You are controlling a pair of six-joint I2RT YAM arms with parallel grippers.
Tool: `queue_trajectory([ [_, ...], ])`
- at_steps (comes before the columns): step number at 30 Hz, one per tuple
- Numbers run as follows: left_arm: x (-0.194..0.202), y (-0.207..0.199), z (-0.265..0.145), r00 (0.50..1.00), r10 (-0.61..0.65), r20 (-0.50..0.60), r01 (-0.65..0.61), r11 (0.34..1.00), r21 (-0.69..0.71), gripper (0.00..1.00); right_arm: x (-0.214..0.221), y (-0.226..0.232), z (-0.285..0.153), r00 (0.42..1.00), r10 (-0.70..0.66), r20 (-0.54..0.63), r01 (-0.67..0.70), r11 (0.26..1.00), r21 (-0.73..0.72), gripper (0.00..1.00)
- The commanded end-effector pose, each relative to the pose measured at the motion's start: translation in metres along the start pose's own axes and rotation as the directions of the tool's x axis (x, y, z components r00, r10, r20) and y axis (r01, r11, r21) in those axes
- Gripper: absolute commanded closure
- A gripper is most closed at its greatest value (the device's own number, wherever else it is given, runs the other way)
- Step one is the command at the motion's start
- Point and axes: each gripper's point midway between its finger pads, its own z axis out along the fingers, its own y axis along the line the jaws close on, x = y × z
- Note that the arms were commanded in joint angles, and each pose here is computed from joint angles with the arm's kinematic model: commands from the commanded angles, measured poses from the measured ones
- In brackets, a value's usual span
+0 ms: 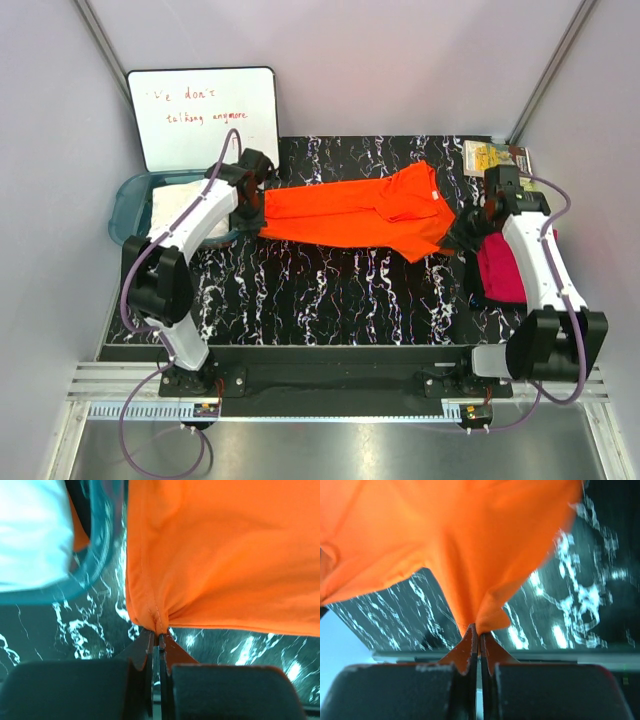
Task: Fold and stack the t-shirts
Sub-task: Fold the other side of the tshirt into a rectangle
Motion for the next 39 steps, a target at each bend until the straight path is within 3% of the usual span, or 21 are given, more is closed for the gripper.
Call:
queue_trajectory([
  [1,0.011,-0.005,-0.011,1.000,0.012,0.026,-0.013,0.999,0.040,1.00,0.045,-0.012,-0.026,0.996,0.026,-0.089,-0.024,0.999,0.023,1.00],
  [7,0.021,-0.009,-0.002,1.000,0.029,-0.002,-0.029,0.999,0.035,1.00,0.086,-0.036,-0.032,0.982,0.067,-0.177,-0.053,0.995,0.085,1.00],
  [13,0.009,-0.013,0.004,0.999,0.049,0.006,-0.050,0.998,0.030,1.00,0.080,-0.045,-0.005,0.975,0.056,-0.214,-0.032,0.993,0.112,1.00],
  [25,-0.039,-0.026,0.015,0.996,0.075,0.040,-0.075,0.997,-0.001,1.00,-0.018,-0.032,0.053,0.993,-0.061,-0.104,0.078,0.982,0.170,1.00],
  [39,-0.051,-0.016,0.044,0.999,0.051,-0.018,-0.052,0.998,-0.032,1.00,-0.101,0.004,0.108,0.993,-0.094,-0.073,0.103,0.985,0.136,1.00],
])
